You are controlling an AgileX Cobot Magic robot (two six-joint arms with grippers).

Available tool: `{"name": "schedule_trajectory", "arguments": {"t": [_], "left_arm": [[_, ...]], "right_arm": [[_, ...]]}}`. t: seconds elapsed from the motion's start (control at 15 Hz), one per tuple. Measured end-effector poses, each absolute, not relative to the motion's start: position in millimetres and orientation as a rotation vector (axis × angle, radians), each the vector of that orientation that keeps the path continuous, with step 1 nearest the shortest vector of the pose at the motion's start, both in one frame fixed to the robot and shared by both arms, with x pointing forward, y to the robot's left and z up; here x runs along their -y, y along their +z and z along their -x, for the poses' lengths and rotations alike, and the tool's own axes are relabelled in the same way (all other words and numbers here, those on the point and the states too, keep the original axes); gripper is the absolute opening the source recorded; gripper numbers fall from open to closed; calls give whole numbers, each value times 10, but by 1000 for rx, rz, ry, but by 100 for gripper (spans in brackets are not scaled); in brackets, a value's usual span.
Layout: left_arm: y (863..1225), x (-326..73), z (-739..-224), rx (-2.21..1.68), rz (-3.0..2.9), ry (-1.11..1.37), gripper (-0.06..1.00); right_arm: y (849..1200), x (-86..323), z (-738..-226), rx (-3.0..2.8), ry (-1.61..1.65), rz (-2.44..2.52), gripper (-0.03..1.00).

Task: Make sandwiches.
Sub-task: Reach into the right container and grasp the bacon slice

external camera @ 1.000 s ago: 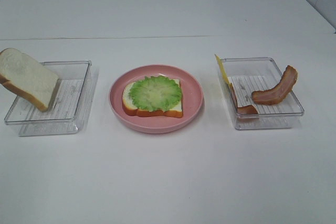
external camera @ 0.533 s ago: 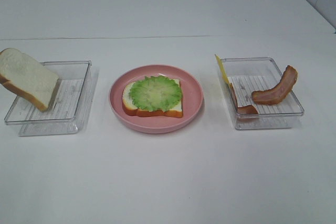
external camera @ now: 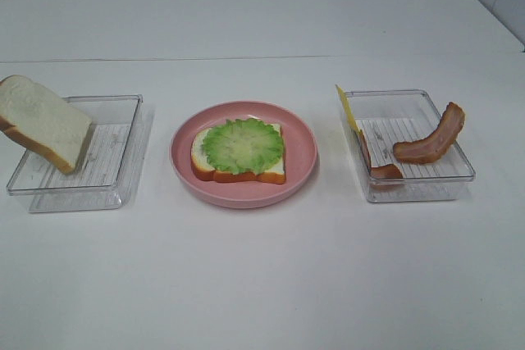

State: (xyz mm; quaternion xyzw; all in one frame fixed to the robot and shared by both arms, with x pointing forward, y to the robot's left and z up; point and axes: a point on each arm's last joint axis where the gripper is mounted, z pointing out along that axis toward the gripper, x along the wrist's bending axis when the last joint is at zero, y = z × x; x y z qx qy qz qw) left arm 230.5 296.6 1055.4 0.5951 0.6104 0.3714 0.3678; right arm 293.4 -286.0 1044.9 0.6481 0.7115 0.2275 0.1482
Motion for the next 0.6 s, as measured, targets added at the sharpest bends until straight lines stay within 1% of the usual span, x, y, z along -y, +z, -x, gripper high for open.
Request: {"name": "schedule_trajectory", "arguments": {"t": [0.27,0.4,0.47,0.6], "left_arm": [[10554,-2964,-2305,-1585,-1516,965,99],[10554,-2964,-2305,-1585,-1516,965,99],[10554,-2964,-2305,-1585,-1516,965,99],[10554,-2964,-2305,-1586,-1515,965,99]], "right_arm": [[10682,2755,-3808,-2226,508,-1951,75],[10746,2717,-4323,-2279,446,-1962,79],[10761,2707,-4451,-2289,437,-1962,80],[10810,2673,-4916,-2311,424,-1941,82]]}}
